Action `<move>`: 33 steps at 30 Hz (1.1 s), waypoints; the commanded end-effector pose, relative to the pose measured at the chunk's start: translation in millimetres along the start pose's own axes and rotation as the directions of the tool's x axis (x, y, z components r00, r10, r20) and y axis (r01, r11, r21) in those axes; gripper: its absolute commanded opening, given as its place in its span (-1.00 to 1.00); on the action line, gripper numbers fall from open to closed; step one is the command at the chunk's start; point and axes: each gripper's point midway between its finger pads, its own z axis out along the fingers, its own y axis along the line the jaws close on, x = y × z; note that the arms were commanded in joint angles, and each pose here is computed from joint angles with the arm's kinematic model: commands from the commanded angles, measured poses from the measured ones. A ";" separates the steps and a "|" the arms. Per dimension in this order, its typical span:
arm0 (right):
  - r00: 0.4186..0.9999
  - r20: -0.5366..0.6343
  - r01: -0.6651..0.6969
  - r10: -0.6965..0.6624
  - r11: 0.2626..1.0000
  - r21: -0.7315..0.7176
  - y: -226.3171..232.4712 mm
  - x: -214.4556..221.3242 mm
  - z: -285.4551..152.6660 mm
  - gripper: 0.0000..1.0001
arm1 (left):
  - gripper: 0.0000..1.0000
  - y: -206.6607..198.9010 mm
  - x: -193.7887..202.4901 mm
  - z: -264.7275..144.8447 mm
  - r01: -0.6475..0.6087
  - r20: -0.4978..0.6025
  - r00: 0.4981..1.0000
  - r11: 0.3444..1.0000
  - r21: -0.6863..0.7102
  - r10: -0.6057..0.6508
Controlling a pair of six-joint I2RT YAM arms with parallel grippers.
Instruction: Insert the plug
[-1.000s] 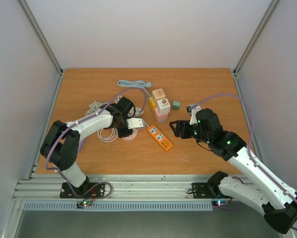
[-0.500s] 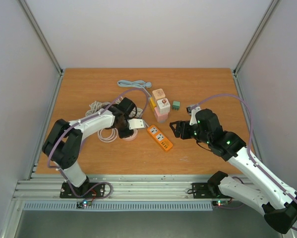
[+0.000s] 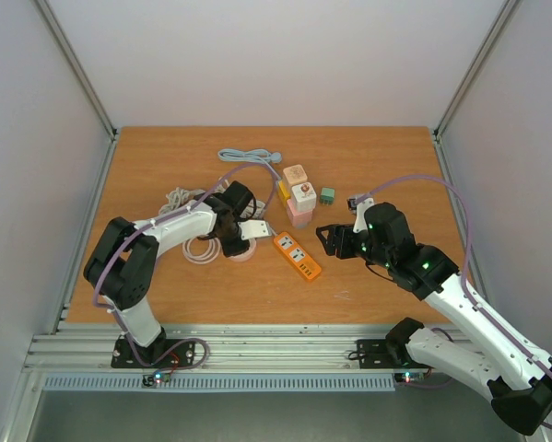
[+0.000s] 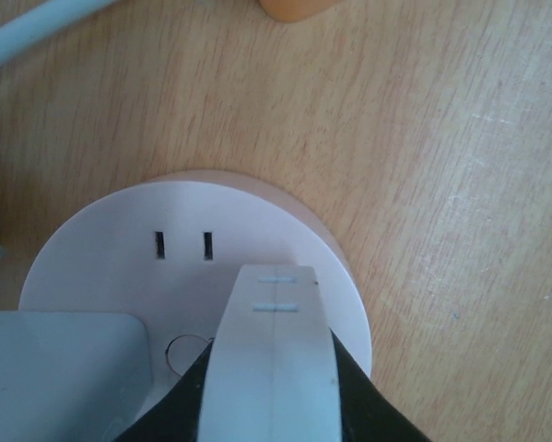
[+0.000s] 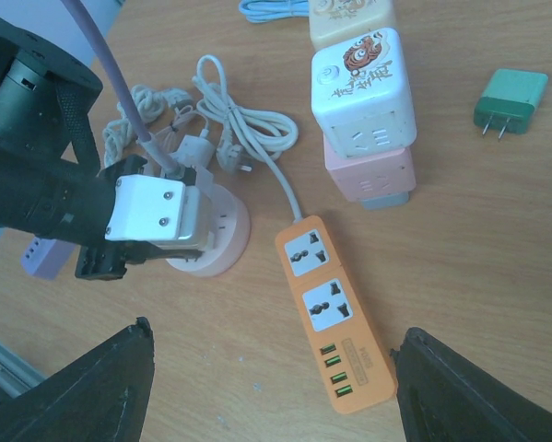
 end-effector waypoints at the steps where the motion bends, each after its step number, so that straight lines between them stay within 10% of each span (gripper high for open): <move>1: 1.000 0.023 0.008 -0.009 1.000 0.012 -3.0 -3.3 -3.8 0.45 | -0.41 -3.3 6.2 6.9 0.057 -0.003 0.998 0.998 0.019 -0.057; 4: 1.000 0.022 0.008 -0.009 1.000 0.011 -2.7 -3.3 -3.6 0.45 | 0.91 0.1 -11.3 -17.1 0.063 0.073 0.995 0.998 0.010 -0.064; 5: 1.000 0.021 0.008 -0.009 1.000 0.008 -2.2 -3.3 -3.6 0.45 | 0.98 0.3 -16.4 -24.9 0.058 0.094 0.994 0.998 0.010 -0.058; 20: 1.000 -0.005 -0.003 0.003 1.000 0.029 -3.8 -2.7 -1.0 0.47 | 0.99 10.2 -47.4 -118.4 0.166 0.359 0.926 0.981 -0.101 -0.120; 33: 0.981 -0.165 -0.061 0.100 0.973 0.224 -24.9 4.4 43.7 0.46 | 0.99 68.9 -20.2 -198.2 0.818 0.516 0.544 0.555 -0.150 -0.662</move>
